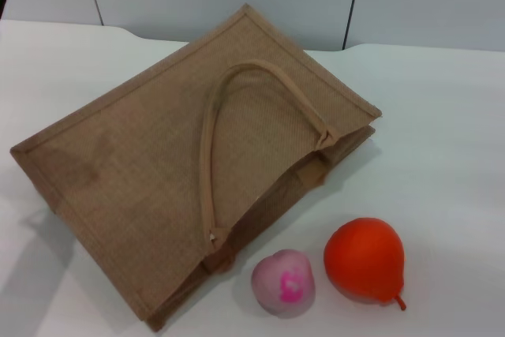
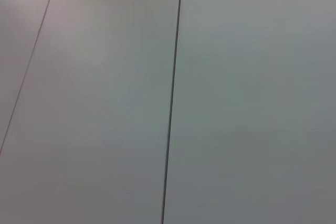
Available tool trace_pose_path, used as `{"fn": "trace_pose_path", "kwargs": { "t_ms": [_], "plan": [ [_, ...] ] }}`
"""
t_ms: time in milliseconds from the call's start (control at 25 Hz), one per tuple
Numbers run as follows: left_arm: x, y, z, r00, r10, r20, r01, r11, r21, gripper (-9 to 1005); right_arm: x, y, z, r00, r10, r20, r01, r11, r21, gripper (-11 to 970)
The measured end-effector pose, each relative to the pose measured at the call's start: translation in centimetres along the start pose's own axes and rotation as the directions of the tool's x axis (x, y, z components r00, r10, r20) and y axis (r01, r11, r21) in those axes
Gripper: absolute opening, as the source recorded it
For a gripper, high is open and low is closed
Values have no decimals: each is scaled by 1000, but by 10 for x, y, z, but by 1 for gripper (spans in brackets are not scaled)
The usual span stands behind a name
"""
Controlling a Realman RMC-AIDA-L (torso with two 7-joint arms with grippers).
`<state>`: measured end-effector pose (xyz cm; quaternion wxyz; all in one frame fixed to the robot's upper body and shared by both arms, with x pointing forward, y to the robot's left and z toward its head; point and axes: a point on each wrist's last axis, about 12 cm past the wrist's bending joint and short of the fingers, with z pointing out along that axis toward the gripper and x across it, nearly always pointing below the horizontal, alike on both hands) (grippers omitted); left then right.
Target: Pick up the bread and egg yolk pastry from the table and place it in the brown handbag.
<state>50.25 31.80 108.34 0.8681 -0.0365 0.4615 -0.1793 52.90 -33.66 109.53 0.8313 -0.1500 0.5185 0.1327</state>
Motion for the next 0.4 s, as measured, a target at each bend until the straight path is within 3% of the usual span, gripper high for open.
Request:
{"fn": "trace_pose_path", "kwargs": {
  "t_ms": [400],
  "plan": [
    [-3, -1, -1, 1000, 4, 20, -4, 1000, 5, 876, 2, 0, -3, 1000, 7, -12, -7, 1000, 9, 884]
  ]
}}
